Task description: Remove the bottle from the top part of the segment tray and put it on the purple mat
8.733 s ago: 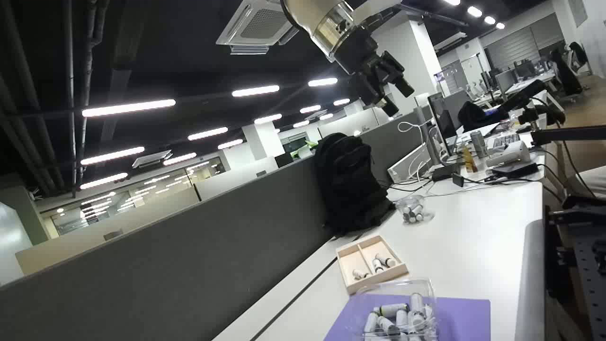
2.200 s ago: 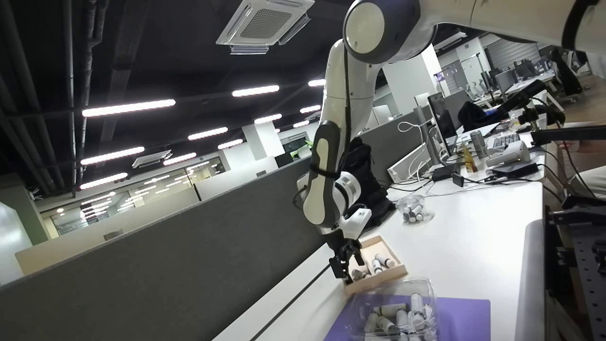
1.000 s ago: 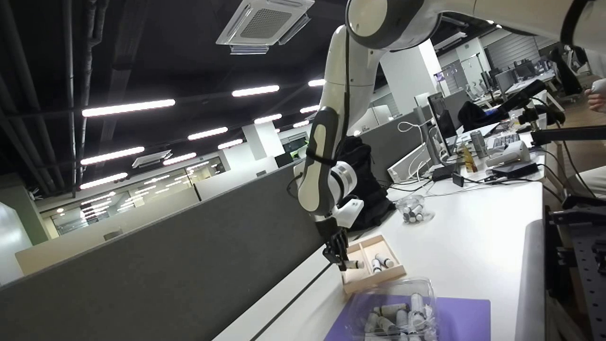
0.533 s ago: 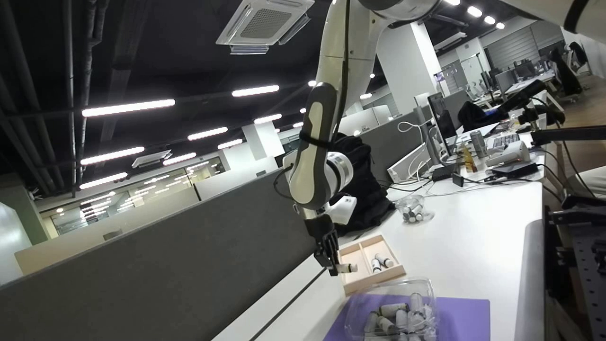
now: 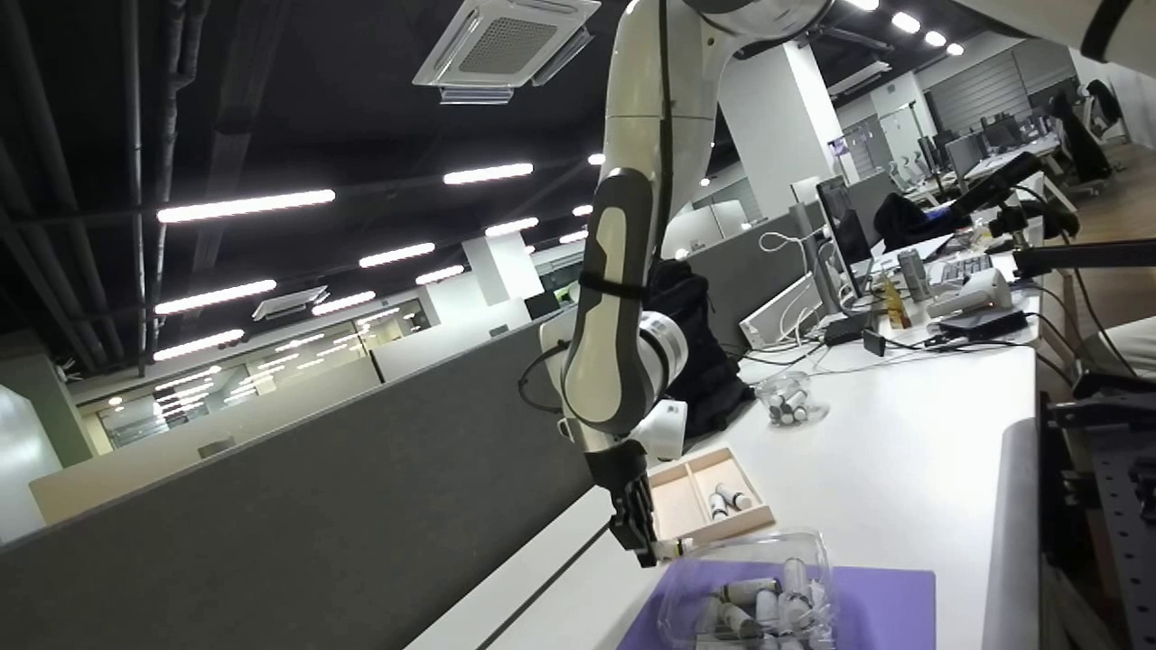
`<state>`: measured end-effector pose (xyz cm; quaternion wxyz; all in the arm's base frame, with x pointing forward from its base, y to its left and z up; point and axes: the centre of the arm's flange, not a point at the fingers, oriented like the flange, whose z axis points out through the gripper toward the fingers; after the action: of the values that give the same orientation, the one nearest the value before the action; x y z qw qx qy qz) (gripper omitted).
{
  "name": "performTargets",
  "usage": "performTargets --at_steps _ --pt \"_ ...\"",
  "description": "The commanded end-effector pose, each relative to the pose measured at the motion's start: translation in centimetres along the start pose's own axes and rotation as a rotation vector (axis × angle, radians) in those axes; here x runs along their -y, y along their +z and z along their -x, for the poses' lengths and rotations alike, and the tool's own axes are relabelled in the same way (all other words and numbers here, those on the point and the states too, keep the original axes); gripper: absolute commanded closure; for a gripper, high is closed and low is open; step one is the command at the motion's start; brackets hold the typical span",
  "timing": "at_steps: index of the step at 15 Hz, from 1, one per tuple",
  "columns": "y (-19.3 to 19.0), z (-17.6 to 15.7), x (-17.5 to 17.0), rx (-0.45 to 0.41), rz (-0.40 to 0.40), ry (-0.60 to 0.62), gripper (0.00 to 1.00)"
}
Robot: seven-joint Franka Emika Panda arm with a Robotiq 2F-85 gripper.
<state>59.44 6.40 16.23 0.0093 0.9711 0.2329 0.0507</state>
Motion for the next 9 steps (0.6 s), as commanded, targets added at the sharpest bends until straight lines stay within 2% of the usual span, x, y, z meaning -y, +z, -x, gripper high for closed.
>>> performTargets --at_steps 1,4,5,6,9 --pt "0.8 1.4 0.4 0.018 0.010 -0.005 0.93" --pt "1.6 2.2 0.3 0.041 0.004 0.005 0.93" --pt "1.8 2.4 0.1 0.049 0.003 0.008 0.48" --pt "1.9 2.5 0.0 0.053 0.003 0.010 0.46" --pt "1.5 2.7 -0.3 0.051 0.007 0.018 0.27"
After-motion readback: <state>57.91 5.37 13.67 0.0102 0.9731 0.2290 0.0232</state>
